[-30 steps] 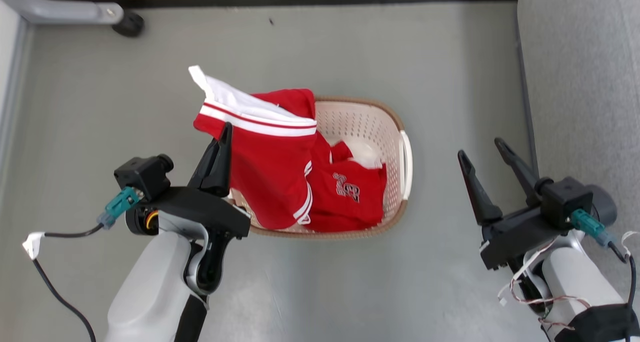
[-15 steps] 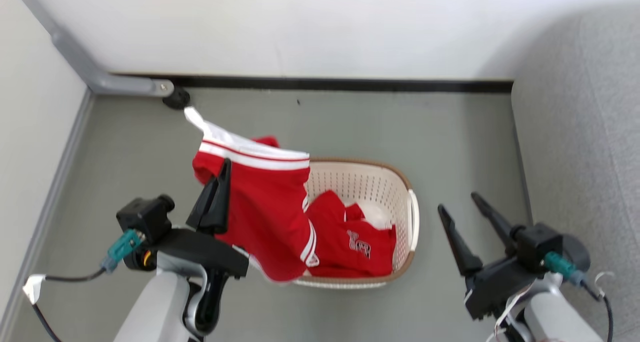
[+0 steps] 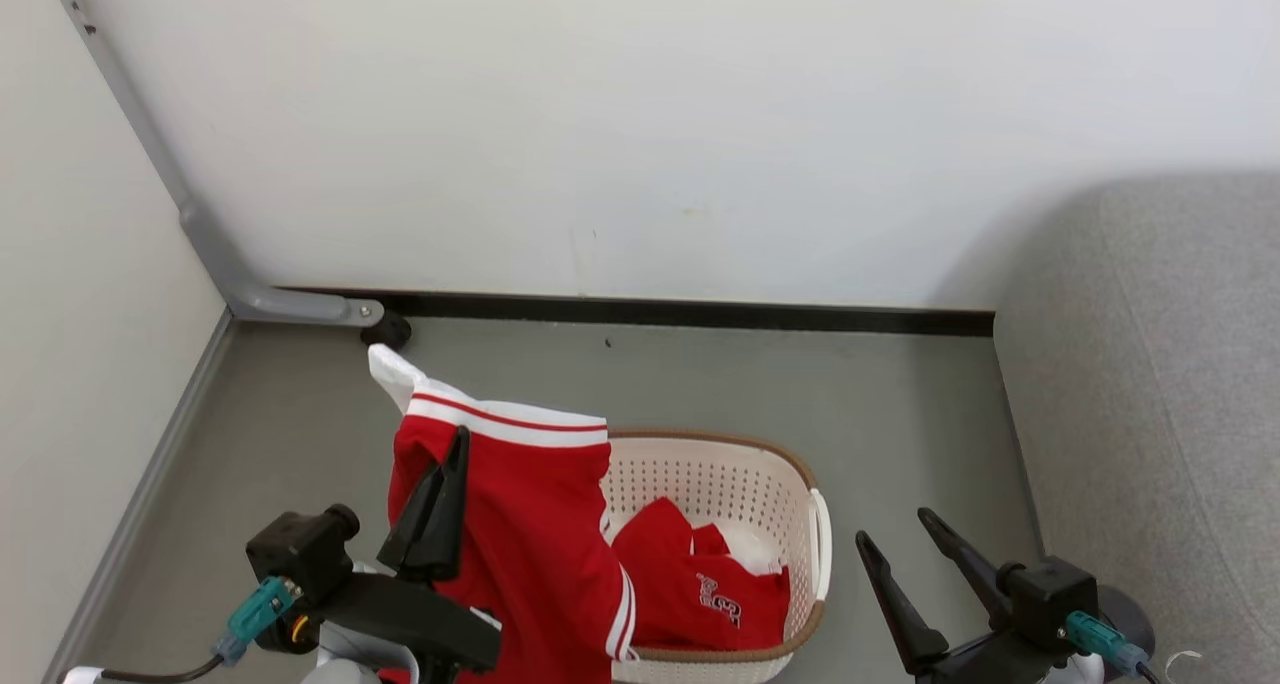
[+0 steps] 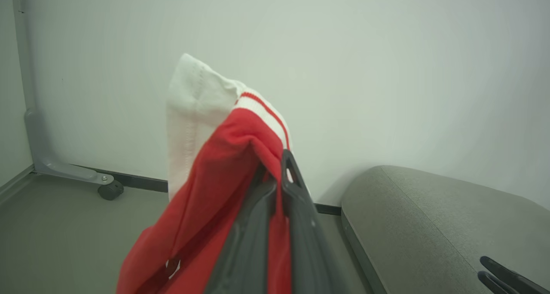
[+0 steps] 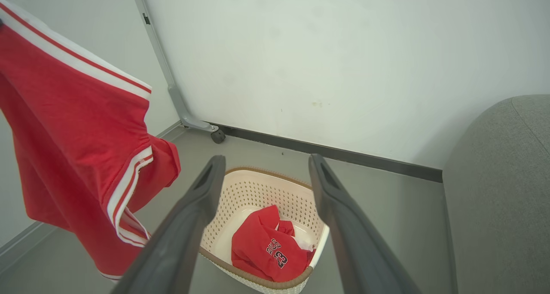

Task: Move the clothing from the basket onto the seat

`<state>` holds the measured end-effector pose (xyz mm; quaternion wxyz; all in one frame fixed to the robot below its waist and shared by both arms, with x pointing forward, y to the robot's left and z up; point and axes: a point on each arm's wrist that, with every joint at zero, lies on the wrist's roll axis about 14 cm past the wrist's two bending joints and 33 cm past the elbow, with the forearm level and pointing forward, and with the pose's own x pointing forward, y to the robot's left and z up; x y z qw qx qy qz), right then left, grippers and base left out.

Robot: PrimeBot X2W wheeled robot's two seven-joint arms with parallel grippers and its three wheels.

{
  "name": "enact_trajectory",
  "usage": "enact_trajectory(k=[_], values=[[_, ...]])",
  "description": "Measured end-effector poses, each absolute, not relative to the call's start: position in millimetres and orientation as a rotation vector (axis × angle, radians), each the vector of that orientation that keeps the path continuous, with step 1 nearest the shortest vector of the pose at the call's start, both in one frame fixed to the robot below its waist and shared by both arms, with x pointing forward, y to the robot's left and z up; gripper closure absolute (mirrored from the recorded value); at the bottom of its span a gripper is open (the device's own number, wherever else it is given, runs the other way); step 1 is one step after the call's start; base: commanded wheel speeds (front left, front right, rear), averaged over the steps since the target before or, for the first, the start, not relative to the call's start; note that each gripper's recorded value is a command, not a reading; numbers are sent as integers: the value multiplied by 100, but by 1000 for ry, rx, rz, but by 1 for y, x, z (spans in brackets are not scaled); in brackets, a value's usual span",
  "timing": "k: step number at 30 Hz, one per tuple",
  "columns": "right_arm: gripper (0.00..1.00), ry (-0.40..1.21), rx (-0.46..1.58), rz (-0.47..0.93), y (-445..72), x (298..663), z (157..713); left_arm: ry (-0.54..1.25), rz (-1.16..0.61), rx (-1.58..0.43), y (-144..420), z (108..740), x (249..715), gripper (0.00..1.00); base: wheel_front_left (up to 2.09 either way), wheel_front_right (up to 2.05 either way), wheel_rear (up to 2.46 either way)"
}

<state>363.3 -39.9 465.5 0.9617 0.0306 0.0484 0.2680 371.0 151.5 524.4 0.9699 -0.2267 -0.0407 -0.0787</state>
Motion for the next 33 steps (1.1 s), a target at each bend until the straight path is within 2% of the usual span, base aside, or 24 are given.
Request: enact_trajectory(k=[18, 33], values=[[0, -4, 57, 657, -5, 348, 500, -225, -188, -449, 151, 568, 352, 100, 0, 0, 0], [0, -126, 0, 955, 77, 326, 540, -262, -294, -434, 117, 587, 353, 100, 0, 0, 0]])
